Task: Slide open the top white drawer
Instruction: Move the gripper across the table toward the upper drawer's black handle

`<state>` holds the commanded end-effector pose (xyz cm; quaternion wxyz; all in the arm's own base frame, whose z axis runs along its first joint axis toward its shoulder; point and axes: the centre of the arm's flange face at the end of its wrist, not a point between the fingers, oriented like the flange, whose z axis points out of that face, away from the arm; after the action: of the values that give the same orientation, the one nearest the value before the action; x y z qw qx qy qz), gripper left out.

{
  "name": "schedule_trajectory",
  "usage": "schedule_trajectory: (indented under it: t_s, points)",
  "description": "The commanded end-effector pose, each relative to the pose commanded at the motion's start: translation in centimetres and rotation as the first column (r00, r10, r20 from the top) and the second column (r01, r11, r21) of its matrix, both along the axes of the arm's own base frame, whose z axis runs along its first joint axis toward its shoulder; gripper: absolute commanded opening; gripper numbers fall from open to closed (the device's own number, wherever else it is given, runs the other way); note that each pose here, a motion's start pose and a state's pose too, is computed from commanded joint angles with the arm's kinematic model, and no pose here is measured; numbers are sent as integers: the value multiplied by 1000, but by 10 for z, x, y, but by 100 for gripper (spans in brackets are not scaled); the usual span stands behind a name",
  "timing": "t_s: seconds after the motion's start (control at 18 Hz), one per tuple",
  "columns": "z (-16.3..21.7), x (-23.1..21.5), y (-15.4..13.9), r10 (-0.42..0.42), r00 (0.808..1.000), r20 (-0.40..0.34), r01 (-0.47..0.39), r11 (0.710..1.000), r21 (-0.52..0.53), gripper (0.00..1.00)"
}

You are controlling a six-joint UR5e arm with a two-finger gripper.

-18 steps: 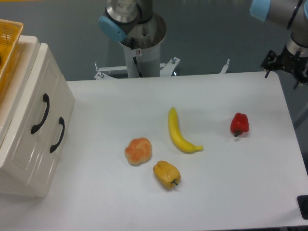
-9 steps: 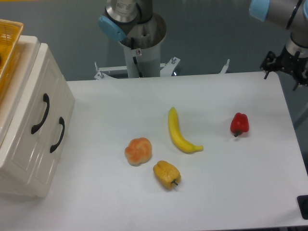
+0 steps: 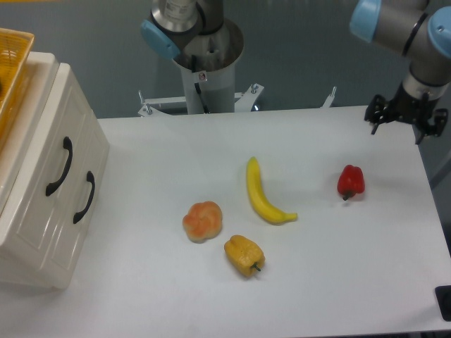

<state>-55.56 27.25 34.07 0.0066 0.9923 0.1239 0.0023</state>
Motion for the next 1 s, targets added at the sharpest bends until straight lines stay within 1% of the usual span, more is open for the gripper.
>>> schedule_trajectory:
  t_s: [0.11,0.17,0.33,0.44,0.5,0.61,0.72,0.78,0.89,1.0]
  points:
    - [-1,18,16,0,1000,2,0,999,-36,100]
    - [1,29,24,3,1000,-2,-3,999,-37,100]
    - [5,43,42,77,997,-7,-78,997,-31,100]
    - [7,54,56,118,993,20,-118,993,-13,100]
    - [13,63,70,141,989,40,-142,990,17,100]
    - [15,85,92,215,972,95,-219,975,36,100]
    - [21,113,123,220,971,96,-224,974,35,100]
    - [25,125,134,234,967,99,-239,970,44,100]
    - [35,147,161,268,956,116,-278,958,77,100]
    - [45,165,185,288,945,155,-307,944,120,100]
